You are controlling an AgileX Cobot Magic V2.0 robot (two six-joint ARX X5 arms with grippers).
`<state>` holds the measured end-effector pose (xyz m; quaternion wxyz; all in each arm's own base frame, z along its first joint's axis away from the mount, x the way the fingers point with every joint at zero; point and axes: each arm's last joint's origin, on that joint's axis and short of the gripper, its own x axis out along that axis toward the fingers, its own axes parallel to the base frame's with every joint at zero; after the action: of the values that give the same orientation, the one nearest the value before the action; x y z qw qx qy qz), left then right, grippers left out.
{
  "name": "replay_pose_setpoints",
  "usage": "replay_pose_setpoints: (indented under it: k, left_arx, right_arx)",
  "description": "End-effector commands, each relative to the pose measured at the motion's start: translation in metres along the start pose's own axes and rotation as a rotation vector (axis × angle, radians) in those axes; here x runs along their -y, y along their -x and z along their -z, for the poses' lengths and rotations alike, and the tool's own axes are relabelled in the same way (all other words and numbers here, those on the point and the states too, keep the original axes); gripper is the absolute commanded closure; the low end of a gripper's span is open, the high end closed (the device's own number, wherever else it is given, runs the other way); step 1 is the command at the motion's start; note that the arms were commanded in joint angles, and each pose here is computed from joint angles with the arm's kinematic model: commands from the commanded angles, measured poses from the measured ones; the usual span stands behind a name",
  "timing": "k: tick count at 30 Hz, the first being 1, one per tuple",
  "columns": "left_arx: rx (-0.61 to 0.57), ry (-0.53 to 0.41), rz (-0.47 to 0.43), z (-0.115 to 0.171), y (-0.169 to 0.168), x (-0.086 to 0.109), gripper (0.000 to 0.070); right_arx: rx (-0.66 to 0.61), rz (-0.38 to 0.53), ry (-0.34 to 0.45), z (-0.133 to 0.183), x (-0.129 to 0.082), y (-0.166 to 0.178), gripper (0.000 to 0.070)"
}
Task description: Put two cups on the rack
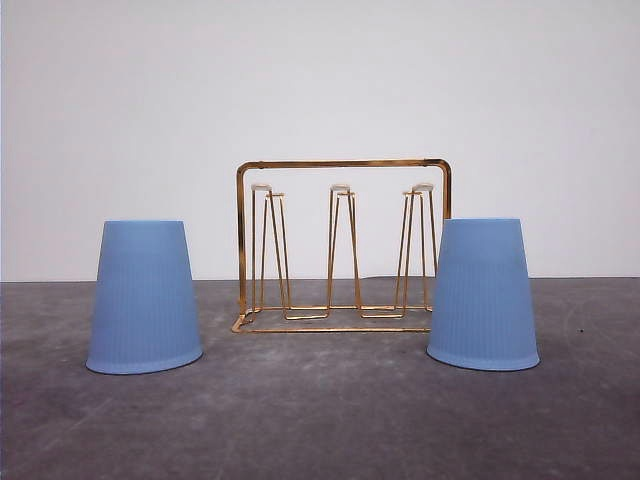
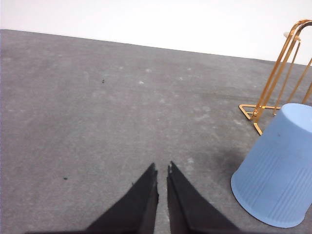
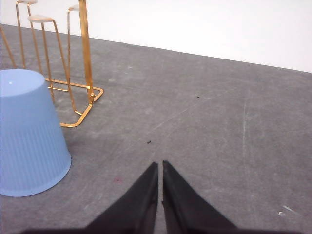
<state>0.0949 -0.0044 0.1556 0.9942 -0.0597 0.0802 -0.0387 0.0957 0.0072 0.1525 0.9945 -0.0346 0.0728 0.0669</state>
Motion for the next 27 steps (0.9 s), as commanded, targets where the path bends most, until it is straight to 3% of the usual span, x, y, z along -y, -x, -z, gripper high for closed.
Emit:
replay_pose_setpoints:
  k: [1, 27]
  left_arx:
    - [-0.02, 0.001, -0.003, 0.0054, -0.0014, -0.0008, 0.0684]
    - [-0.02, 0.001, -0.003, 0.0054, -0.0014, -0.0008, 0.0684]
  right_arx:
    - [0.009, 0.001, -0.011, -0.0003, 0.0, -0.0002, 0.0688]
    - [0.009, 0.001, -0.011, -0.0003, 0.0, -0.0002, 0.0688]
